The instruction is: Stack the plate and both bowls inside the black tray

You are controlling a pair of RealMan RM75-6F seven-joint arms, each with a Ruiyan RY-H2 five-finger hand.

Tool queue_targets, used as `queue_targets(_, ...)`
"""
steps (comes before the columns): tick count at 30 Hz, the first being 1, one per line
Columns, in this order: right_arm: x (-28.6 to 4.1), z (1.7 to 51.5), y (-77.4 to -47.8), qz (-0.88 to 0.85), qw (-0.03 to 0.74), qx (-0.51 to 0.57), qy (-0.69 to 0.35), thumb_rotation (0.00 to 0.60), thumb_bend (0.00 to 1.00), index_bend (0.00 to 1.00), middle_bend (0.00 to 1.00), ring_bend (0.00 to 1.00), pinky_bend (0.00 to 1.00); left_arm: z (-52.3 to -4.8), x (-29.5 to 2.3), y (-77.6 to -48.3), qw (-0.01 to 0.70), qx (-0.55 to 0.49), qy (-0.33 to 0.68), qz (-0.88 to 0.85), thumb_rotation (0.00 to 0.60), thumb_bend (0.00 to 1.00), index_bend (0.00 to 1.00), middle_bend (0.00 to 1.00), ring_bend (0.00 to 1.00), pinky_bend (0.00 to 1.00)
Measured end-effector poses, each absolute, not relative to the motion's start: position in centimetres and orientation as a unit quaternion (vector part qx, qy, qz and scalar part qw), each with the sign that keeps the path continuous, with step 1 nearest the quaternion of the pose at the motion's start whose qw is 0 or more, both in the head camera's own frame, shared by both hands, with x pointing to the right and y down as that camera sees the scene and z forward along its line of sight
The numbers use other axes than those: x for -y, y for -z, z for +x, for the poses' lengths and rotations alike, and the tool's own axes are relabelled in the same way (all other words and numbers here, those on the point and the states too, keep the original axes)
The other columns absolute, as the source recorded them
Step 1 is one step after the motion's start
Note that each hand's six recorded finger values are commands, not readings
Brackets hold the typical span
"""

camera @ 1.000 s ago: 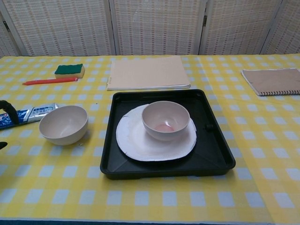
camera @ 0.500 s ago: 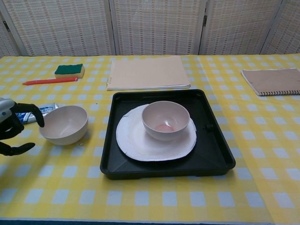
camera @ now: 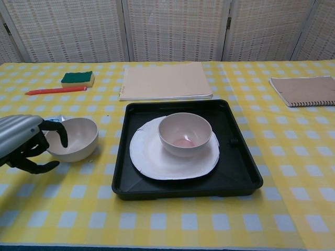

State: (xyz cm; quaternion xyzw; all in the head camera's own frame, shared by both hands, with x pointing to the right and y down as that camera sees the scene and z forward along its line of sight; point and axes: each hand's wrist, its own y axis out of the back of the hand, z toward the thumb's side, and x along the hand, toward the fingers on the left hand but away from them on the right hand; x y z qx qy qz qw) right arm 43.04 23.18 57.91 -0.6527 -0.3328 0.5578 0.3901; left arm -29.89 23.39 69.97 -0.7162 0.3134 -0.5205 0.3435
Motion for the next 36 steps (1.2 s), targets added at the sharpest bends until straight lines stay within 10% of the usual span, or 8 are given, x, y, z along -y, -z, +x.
queue_targets(9,-22.9,43.4,-58.1,-0.647,0.392,0.338,-0.559,0.600,0.37,0.00,0.00,0.00,0.00,-29.4,-23.1,-70.9,0.338,-0.310,0.521,-0.720,0.600,0.53,0.56,1.00,1.00,1.00)
queue_targets(36,-23.5,43.1,-57.8,-0.658,0.387,0.338,-0.551,0.600,0.37,0.00,0.00,0.00,0.00,-26.3,-21.5,-66.8,0.391,-0.356,0.465,-0.710,0.600,0.54,0.57,1.00,1.00,1.00)
